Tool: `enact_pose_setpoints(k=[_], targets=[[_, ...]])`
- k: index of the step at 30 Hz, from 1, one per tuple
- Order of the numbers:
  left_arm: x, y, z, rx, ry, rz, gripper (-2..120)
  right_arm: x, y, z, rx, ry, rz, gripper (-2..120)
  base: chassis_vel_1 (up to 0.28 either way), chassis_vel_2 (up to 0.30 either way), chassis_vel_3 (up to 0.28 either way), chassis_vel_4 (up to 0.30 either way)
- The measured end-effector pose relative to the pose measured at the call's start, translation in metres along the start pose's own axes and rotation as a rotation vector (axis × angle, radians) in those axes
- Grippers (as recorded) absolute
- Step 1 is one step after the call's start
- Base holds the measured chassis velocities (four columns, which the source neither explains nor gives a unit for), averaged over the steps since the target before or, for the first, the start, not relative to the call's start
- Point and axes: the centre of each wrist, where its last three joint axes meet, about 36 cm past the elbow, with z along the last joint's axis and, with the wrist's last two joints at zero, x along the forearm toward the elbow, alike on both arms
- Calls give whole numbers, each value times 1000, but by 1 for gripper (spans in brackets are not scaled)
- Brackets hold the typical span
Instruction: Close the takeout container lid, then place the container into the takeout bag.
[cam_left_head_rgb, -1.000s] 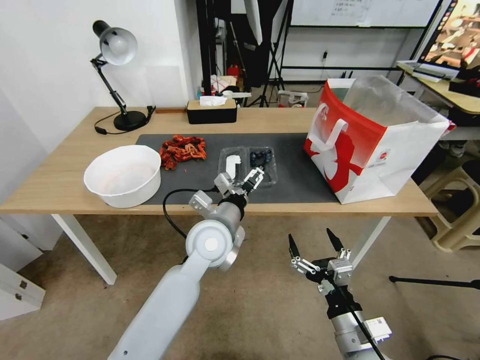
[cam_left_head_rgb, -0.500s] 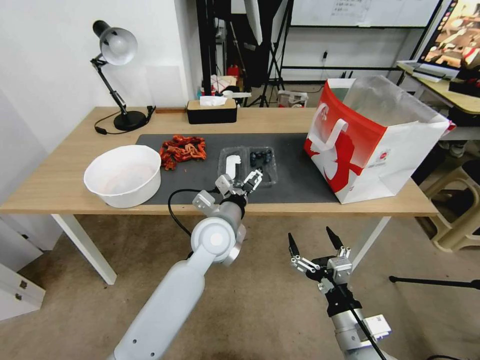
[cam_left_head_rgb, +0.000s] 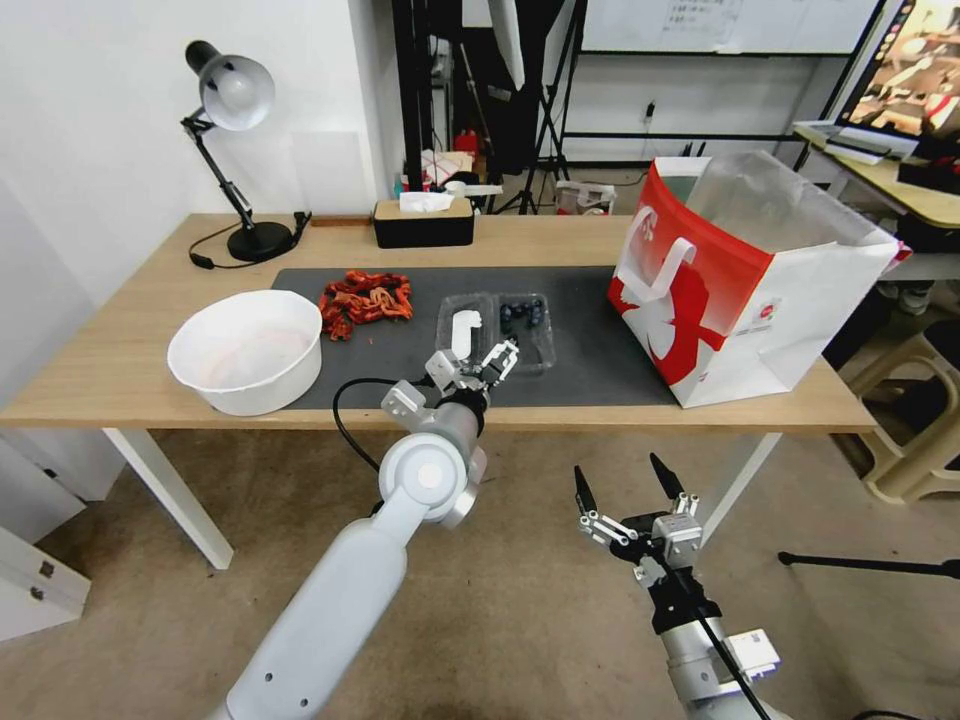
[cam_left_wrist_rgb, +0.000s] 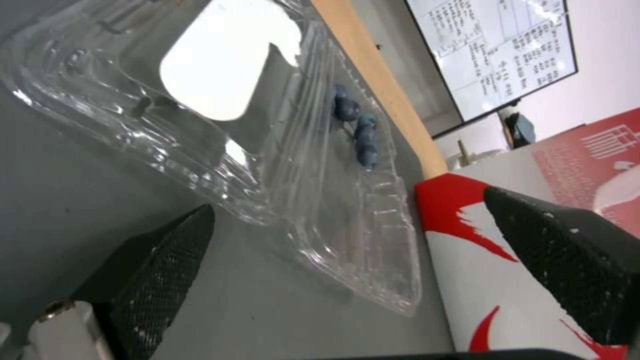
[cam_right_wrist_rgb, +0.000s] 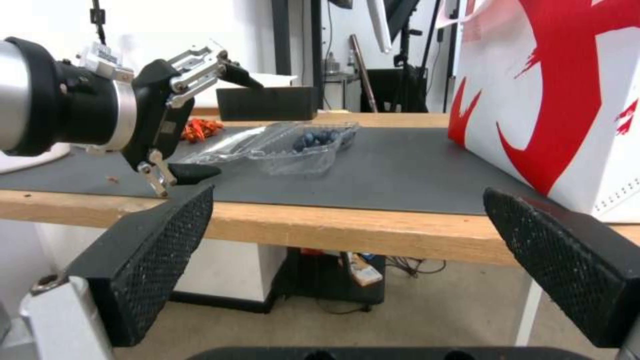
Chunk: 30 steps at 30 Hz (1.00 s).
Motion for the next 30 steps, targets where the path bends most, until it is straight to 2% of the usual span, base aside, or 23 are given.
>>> enact_pose_setpoints(k=[12, 19, 30], targets=[[-4, 3, 0, 7, -7, -10, 100, 0, 1, 2, 2, 6, -6, 100, 0, 0, 0, 0], [-7, 5, -4, 39, -29, -9, 100, 2, 4, 6, -1, 17, -10, 100, 0, 0, 0, 0], [-7, 5, -2, 85, -63, 27, 100, 4, 8, 9, -5, 23, -14, 100, 0, 0, 0, 0]])
